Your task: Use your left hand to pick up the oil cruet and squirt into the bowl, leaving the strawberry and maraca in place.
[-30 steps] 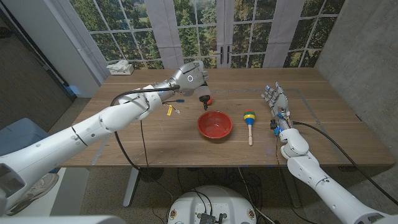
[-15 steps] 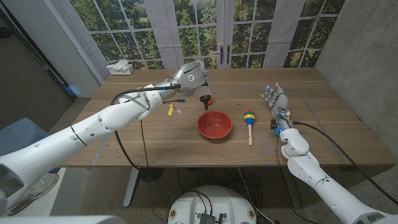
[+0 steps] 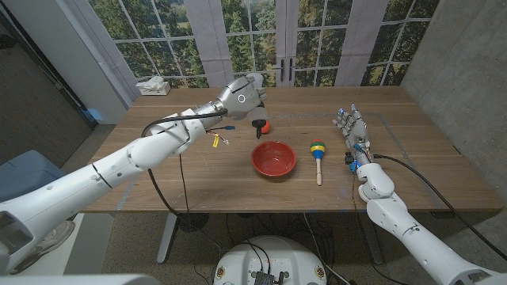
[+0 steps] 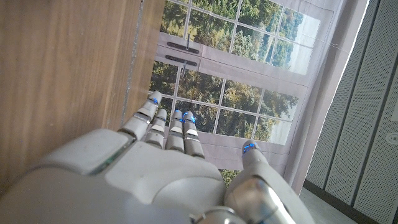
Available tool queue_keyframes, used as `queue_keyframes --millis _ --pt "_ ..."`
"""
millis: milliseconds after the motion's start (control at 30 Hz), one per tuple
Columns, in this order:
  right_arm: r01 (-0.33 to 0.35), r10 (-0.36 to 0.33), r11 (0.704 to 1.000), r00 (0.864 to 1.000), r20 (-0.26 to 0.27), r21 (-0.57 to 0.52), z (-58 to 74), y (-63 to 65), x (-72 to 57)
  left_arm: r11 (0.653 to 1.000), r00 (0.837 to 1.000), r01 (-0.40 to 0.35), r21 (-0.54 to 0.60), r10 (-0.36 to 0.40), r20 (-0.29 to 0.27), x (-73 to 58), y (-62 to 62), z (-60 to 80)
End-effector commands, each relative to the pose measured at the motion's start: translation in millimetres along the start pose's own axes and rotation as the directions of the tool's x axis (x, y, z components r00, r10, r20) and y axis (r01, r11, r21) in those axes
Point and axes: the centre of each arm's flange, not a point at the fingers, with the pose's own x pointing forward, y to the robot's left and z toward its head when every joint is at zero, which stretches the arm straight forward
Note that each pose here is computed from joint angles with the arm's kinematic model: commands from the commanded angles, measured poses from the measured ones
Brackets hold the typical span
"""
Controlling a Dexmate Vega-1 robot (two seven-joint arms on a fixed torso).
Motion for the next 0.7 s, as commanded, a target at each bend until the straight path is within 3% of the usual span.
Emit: queue_keyframes --millis 33,400,700 --pt "-0.008 0.008 1.000 1.000 0.002 -0.014 4.1 0.2 0.8 1.000 0.999 0.013 0.018 -0.012 -0.044 -3.8 -2.7 3.8" --pt "-0.014 0.014 1.000 1.000 0.001 -0.017 8.5 0.8 0.1 1.000 0.995 0.021 0.005 -0.021 -0.100 -9.7 -3.3 5.8" --pt "-0.028 0.028 0.999 1.000 -0.001 -0.031 11.3 2.2 0.5 0.999 0.981 0.026 -0.035 -0.032 -0.189 -16.8 -7.4 6.7"
